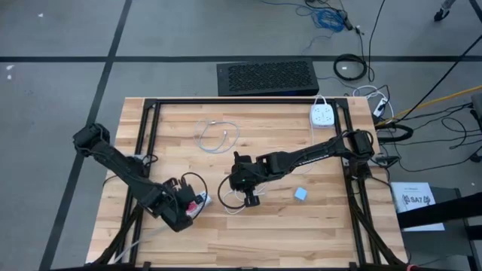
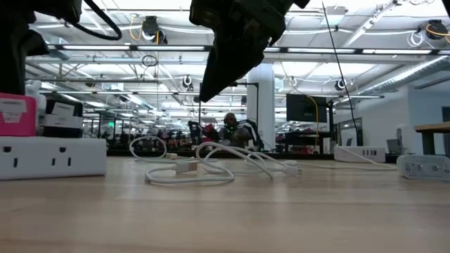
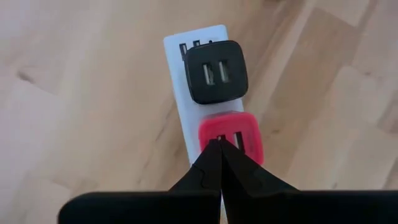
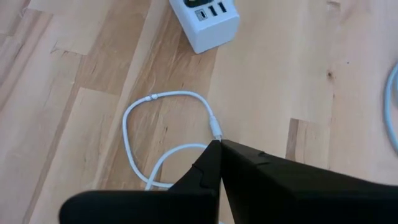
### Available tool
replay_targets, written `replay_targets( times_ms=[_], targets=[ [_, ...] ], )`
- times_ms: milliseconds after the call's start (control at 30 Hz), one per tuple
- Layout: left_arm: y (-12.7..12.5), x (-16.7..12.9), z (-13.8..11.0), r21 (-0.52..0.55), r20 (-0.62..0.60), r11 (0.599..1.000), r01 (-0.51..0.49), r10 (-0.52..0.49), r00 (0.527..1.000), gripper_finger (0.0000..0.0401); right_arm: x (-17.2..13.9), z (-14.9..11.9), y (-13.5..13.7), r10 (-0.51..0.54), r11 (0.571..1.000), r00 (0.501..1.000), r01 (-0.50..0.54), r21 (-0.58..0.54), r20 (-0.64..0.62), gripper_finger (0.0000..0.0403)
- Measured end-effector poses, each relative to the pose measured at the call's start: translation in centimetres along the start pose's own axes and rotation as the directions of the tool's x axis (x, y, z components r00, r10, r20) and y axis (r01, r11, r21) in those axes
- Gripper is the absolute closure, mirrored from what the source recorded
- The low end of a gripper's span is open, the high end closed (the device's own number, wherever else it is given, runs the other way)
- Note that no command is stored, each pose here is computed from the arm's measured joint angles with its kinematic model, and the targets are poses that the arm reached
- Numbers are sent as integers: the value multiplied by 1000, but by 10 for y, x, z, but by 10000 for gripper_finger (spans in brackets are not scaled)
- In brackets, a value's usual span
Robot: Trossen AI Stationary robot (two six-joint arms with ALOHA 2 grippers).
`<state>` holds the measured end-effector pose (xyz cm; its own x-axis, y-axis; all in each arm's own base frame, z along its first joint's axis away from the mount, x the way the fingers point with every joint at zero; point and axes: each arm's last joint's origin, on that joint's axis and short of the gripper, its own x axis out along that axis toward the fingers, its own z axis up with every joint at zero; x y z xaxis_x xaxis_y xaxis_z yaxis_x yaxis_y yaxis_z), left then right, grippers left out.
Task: Insert USB
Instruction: Adjust the pink charger adapter, then insert the blue charger adapter into the top white outlet extension
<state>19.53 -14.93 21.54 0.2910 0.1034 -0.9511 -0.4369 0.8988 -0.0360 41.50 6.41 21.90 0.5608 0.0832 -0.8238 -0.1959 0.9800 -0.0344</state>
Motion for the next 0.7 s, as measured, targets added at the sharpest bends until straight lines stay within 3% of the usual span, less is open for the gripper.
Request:
replay_targets(
  times_ms=[200,400,533,700],
  targets=[
    [7,-24,8,-4,165,1000,10,-10,986,401,-17,1,-1,-6,1000,1000,6,6,-6,403],
    [15,-37,13,-8,364,999,-45,45,930,401,-48,-15,4,-38,996,983,53,79,-179,403],
    [18,-44,17,-13,480,996,-89,84,873,401,-65,-38,18,-21,971,926,108,212,-376,403],
    [18,-42,18,38,549,997,-67,35,835,401,-75,-88,39,4,890,815,261,373,-579,403]
  ],
)
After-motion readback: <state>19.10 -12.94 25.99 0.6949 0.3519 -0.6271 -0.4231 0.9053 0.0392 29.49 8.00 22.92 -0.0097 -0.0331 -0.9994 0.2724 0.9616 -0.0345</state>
